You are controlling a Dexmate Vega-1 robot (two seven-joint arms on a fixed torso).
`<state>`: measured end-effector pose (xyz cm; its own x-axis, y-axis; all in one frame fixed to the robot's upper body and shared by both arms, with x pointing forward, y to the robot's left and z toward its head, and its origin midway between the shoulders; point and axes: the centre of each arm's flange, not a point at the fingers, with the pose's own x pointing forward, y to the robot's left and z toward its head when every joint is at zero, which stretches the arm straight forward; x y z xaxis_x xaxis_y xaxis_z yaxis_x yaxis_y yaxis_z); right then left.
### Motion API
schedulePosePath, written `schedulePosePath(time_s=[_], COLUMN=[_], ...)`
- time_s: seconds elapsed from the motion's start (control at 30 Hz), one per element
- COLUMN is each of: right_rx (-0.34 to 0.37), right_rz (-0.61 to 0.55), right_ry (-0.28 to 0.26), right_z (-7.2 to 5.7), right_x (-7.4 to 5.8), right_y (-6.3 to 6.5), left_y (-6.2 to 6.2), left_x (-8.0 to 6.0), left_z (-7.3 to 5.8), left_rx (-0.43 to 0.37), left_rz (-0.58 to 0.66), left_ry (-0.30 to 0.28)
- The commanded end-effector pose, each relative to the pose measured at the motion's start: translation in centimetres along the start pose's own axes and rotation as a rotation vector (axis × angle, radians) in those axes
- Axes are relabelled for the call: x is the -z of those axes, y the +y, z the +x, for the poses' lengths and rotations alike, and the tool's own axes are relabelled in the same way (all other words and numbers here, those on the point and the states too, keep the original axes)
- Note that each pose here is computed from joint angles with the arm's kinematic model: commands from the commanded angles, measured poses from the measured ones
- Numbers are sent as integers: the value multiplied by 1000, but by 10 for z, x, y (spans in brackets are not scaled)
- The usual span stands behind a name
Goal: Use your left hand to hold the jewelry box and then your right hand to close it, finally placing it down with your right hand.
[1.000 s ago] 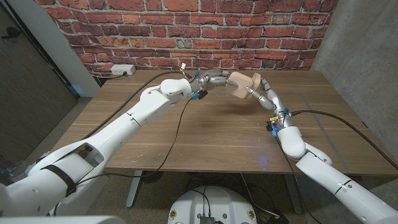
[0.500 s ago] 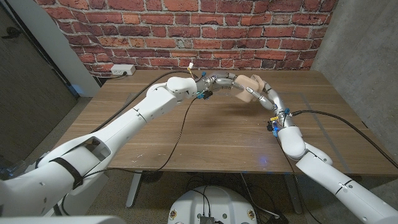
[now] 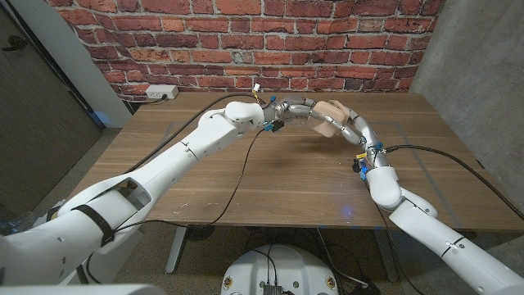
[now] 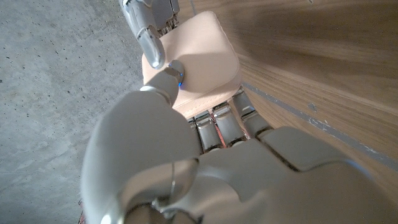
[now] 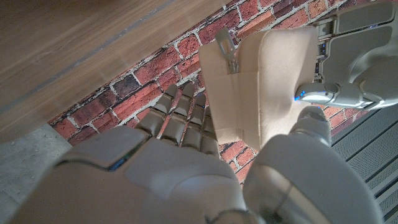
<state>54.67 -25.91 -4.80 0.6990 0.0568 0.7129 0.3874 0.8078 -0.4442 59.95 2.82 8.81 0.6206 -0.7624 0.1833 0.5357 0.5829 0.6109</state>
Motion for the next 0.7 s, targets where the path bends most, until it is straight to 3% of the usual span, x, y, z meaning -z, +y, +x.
schedulePosePath(time_s=[0.03,0.7], right_rx=[48,78], right_rz=[-35,-3], right_ry=[13,-11], right_z=[-3,0], right_x=[-2,-6], right_y=[0,1], left_y=[-5,-2], left_x=[-3,-6], left_z=[5,-6], left_rx=[0,-49], left_rz=[7,98], left_ry=[-13,-27])
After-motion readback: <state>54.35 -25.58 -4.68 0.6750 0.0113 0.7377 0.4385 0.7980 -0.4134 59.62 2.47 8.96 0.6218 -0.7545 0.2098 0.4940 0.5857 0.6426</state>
